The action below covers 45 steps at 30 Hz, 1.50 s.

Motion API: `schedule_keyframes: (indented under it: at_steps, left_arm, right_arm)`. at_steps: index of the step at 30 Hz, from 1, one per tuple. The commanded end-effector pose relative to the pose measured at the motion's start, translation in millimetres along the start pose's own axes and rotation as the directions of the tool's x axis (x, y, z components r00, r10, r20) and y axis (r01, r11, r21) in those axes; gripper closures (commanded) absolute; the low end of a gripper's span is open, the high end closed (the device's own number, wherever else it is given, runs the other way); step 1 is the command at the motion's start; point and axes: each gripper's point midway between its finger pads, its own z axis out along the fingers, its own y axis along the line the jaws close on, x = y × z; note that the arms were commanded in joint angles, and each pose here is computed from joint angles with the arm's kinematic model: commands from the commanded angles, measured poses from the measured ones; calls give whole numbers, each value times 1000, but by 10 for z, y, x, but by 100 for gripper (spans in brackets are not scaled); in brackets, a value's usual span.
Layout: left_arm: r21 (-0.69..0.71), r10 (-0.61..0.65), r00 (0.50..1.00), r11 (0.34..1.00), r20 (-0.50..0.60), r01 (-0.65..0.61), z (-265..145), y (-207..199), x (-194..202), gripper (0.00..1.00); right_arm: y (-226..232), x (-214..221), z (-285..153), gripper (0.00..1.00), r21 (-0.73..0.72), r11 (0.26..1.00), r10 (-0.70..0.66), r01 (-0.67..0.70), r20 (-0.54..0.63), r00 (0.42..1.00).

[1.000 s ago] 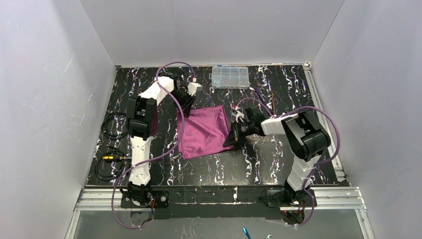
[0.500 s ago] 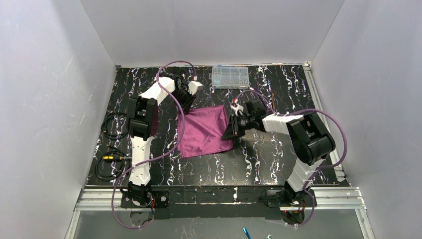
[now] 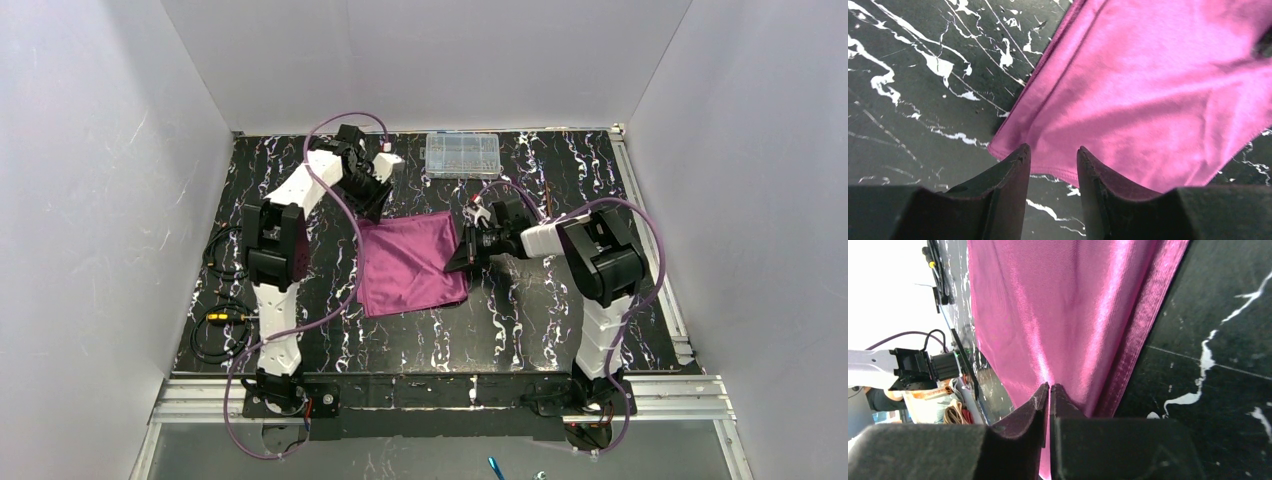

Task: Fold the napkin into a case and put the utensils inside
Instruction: Smooth out the lower triangle-folded napkin at the center of the board.

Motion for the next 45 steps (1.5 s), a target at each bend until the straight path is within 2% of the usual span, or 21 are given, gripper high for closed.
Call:
schedule_keyframes:
  at_steps: [1,4,9,14,19,23,28,33,37,41,43,45]
  left_arm:
    - [22,28,998,999,51,-29,-507,-267,-78,61]
    - [22,34,996,999,81,-35,-693,-300,-125,56]
    - [47,15,995,999,101,-20,-838,-354,-163,55]
    - [96,-13,999,995,53,8,-712,-440,23,56]
    - [121,-26,1000,992,9,25,-654,-505,173,56]
    - [134,-17,1000,991,6,16,-709,-556,201,56]
    - [126,-2,999,992,47,-4,-863,-608,112,54]
    - [100,-1,996,995,88,-8,-1075,-614,-47,52]
    - [72,-8,992,997,123,-1,-1258,-639,-152,50]
    - [51,-22,990,999,139,15,-1359,-663,-162,50]
    - [65,-19,988,998,154,9,-1386,-723,-148,50]
    - [88,-16,986,996,165,1,-1380,-797,-98,50]
  right_arm:
    - [204,-286,-44,81,-53,997,-52,57,96,994]
    - [574,-626,-186,77,-98,985,-122,140,172,978]
    - [531,-1040,-70,78,-126,986,-85,111,191,978]
    - [246,-1312,119,80,-88,993,-56,78,226,972]
    - [-137,-1359,219,81,-27,1000,-8,15,244,970]
    - [-346,-1329,230,78,1,1000,15,-16,259,966]
    - [-25,-1492,56,75,-45,998,-23,40,325,945]
    - [466,-1725,-308,73,-2,990,-128,142,414,901]
    - [778,-1687,-607,61,128,968,-249,214,423,871]
    - [927,-1405,-875,56,251,940,-320,233,404,857]
    - [944,-1192,-952,38,318,918,-351,237,375,858]
    - [996,-983,-1014,28,372,891,-394,259,356,847]
